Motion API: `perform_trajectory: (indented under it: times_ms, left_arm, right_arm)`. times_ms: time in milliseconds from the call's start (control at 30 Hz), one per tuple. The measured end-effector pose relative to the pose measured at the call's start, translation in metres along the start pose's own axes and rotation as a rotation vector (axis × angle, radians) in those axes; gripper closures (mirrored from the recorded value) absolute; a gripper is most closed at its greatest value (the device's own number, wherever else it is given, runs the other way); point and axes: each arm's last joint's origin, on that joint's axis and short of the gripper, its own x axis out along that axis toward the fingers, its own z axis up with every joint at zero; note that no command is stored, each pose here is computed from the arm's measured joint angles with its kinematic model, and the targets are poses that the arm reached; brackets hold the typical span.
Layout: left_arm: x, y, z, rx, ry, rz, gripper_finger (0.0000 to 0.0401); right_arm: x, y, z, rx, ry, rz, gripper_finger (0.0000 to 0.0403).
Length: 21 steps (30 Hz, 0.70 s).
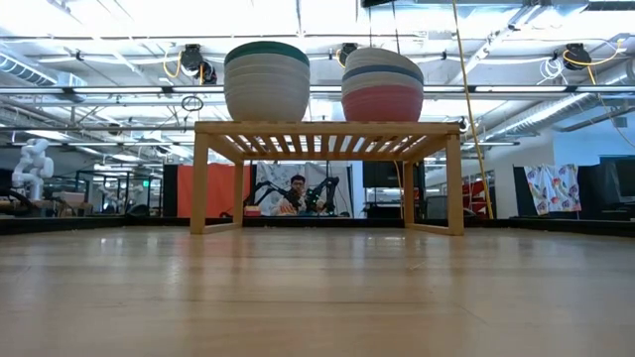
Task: Place and stack bowls onto a shelf
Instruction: Stack the white bowl on top of the blue bowl on the shelf
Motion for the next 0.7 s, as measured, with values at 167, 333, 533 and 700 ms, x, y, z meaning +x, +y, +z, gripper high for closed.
perform_trajectory:
  times_ms: [167, 333, 533, 700]
  left_arm:
    - [0.0, 0.0, -0.001, 0.003, 0.005, 0.001, 0.0345]
    - [-0.002, 0.001, -0.002, 0.022, 0.015, 0.002, 0.0345]
    - [-0.005, 0.004, -0.003, 0.016, 0.004, 0.026, 0.0345]
    - [-0.011, 0.007, -0.004, 0.006, -0.01, 0.025, 0.0345]
  right_arm:
    - [0.016, -0.008, 0.007, 0.025, -0.079, -0.061, 0.0372]
    - [0.034, -0.01, 0.004, 0.028, -0.064, -0.051, 0.0397]
    - [0.061, -0.016, -0.007, 0.018, -0.021, -0.046, 0.0402]
    - [0.076, -0.024, -0.019, 0.029, 0.024, -0.046, 0.0402]
